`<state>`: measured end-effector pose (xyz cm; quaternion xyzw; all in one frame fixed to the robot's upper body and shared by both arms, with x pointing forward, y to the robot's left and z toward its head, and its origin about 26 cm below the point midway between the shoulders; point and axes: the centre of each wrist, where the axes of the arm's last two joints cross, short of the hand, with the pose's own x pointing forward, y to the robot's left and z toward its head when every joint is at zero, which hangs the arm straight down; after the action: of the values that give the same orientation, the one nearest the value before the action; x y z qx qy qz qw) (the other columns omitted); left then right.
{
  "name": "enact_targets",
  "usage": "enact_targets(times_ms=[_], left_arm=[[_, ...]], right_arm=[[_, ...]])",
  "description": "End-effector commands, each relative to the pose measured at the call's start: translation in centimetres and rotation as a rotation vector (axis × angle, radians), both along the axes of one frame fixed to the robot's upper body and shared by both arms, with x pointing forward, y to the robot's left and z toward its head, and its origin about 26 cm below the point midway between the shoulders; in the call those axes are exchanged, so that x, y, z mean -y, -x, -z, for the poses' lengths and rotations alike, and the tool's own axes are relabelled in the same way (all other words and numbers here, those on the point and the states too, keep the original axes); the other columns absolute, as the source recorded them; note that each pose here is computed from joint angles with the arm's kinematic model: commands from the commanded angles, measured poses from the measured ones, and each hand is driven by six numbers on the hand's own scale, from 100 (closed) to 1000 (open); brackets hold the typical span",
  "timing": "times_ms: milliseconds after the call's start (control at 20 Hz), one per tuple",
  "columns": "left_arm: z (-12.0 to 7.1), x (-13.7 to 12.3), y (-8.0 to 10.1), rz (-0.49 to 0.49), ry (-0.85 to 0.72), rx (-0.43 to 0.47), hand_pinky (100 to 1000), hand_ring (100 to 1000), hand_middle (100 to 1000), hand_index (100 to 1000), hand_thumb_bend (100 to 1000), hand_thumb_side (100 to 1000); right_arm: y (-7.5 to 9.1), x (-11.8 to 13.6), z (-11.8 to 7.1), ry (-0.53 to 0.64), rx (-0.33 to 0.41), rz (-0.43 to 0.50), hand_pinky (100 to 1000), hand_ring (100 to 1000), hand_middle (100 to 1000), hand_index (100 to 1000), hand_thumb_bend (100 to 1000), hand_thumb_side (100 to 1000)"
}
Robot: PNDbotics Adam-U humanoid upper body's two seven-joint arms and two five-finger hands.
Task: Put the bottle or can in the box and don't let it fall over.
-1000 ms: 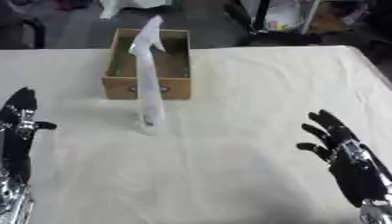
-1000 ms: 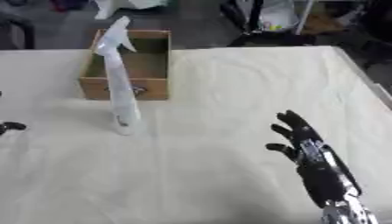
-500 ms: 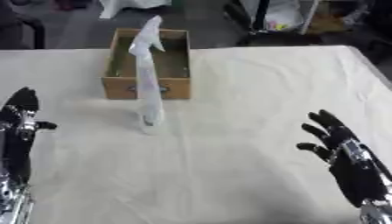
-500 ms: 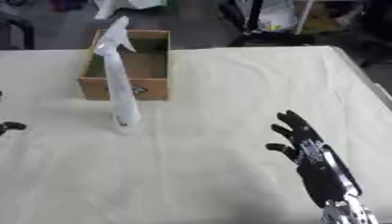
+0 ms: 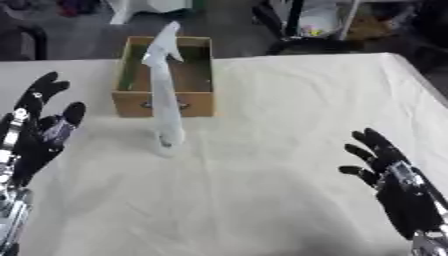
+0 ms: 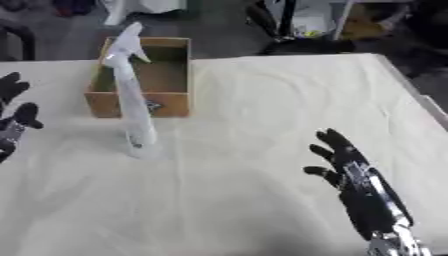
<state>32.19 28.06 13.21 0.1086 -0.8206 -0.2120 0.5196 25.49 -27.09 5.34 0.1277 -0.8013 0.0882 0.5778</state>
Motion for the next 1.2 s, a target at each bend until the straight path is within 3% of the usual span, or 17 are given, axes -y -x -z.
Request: enact_targets(times_ms=[50, 450, 900, 1200], left_arm=[[-1.5, 0.6, -0.8, 0.061, -0.100, -0.002, 564, 1000, 964, 836, 519, 640], [-3.9, 3.3, -3.9, 0.078, -0.204, 0.033, 577, 1000, 954, 838, 478, 595], [-4.4, 5.7, -6.9, -0.013, -0.253, 0.085, 586, 1000, 948, 838, 432, 560], [-4.9, 7.2, -8.5, -0.023, -0.246, 0.110, 584, 1000, 947, 838, 425, 560]], right_arm=[[-0.1, 0.1, -0.4, 0.013, 0.012, -0.005, 740, 953, 975, 1000, 100, 749], [0.0, 0.3, -0.3, 0.006, 0.014, 0.016, 740, 952, 975, 1000, 100, 751], [0.1, 0.6, -0.3, 0.001, 0.018, 0.055, 740, 952, 975, 1000, 100, 750], [0.1, 0.5, -0.3, 0.000, 0.017, 0.046, 740, 952, 975, 1000, 100, 751]])
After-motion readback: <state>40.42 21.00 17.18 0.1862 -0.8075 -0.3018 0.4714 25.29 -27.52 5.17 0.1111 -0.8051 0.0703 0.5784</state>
